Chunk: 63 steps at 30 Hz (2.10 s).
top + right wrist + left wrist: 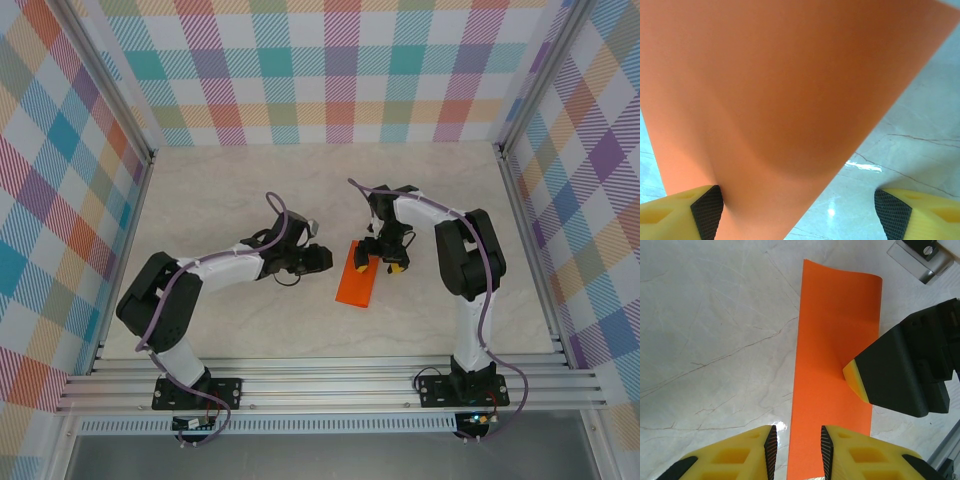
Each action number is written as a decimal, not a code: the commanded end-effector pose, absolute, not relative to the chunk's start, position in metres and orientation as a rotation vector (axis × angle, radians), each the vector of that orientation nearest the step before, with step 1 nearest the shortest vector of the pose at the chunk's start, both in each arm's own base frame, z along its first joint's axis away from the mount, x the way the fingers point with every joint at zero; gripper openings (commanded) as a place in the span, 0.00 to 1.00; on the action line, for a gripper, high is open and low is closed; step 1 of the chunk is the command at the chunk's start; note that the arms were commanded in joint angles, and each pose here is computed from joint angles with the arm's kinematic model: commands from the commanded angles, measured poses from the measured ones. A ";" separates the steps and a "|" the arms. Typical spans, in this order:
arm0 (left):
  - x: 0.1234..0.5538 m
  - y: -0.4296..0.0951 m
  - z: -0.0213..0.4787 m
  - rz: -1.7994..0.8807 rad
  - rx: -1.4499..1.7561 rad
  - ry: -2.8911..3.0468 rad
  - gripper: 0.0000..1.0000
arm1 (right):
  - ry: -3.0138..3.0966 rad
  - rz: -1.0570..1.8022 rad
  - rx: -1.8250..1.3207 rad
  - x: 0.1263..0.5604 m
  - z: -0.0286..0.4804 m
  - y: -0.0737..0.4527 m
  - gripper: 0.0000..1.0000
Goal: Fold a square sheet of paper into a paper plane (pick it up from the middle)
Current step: Hold the square sheet of paper at the center of the table.
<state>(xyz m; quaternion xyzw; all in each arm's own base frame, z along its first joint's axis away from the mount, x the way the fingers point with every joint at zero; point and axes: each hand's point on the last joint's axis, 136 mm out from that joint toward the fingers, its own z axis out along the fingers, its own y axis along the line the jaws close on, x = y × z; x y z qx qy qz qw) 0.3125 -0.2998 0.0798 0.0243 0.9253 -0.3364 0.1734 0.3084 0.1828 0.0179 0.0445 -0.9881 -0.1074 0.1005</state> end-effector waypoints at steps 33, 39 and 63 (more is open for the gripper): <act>0.316 -0.364 0.038 -1.095 0.082 2.774 0.00 | -2.867 -0.130 0.093 0.299 -0.028 0.158 0.84; 0.315 -0.362 0.027 -1.068 0.062 2.798 0.00 | -2.866 -0.131 0.093 0.300 -0.029 0.158 0.84; 0.296 -0.333 -0.014 -0.891 -0.023 2.919 0.00 | -3.076 -0.768 -0.166 0.333 0.069 0.194 0.62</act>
